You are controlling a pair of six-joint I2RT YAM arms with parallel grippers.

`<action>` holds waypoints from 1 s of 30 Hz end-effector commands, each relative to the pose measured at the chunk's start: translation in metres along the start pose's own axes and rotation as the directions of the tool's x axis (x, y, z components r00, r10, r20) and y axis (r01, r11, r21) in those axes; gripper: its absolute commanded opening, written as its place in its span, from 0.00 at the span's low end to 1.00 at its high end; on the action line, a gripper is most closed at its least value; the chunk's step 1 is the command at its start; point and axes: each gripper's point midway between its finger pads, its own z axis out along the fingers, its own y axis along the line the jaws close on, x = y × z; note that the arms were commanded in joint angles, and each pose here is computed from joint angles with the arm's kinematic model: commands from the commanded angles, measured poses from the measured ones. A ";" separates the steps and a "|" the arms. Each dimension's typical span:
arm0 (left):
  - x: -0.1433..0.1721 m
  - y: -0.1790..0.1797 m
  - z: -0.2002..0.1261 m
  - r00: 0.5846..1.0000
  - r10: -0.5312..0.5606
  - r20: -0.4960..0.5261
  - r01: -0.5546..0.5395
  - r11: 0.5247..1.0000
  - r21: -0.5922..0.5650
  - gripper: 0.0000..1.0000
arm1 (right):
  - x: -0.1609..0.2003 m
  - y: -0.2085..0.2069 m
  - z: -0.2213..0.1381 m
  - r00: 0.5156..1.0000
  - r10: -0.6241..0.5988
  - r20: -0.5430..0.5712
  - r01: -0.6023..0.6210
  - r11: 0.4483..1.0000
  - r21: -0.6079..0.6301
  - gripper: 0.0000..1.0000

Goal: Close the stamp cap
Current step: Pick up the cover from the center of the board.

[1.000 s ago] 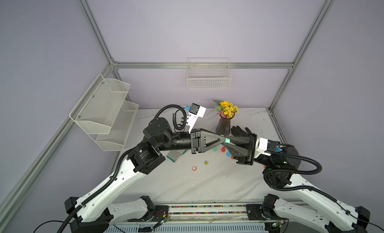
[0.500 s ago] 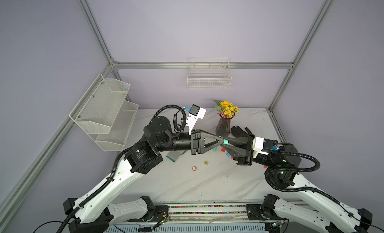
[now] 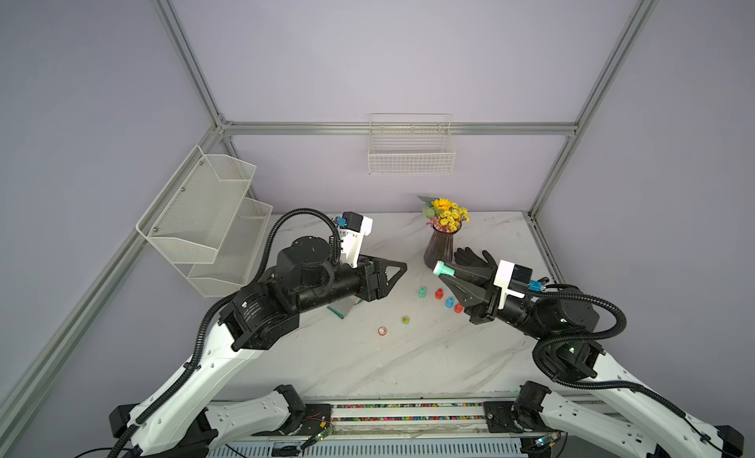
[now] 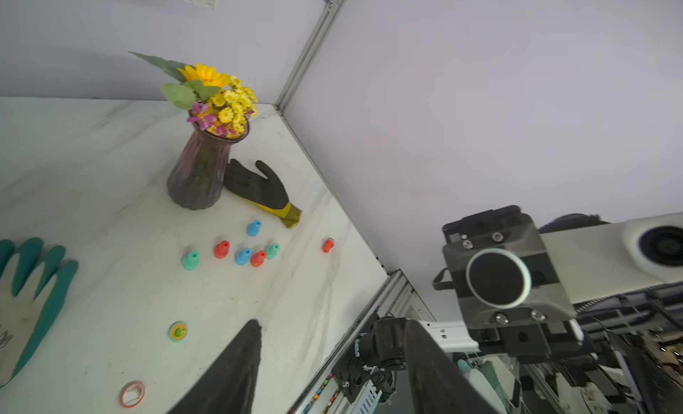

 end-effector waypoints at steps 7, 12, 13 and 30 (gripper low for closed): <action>0.074 0.100 0.064 0.965 0.031 -0.259 -0.128 0.921 -0.368 0.59 | 0.057 -0.042 -0.023 0.960 0.090 -0.264 -0.013 0.959 0.282 0.00; 0.113 0.124 0.106 0.927 -0.005 -0.374 -0.154 0.907 -0.393 0.57 | 0.095 -0.073 -0.043 0.910 0.204 -0.361 0.002 0.869 0.494 0.00; 0.125 0.131 0.118 0.914 -0.012 -0.405 -0.162 0.906 -0.392 0.57 | 0.105 -0.082 -0.051 0.898 0.239 -0.371 0.010 0.829 0.559 0.00; 0.234 0.186 0.205 0.693 -0.138 -0.707 -0.260 0.868 -0.423 0.47 | 0.165 -0.107 -0.083 0.783 0.420 -0.458 0.072 0.670 0.738 0.00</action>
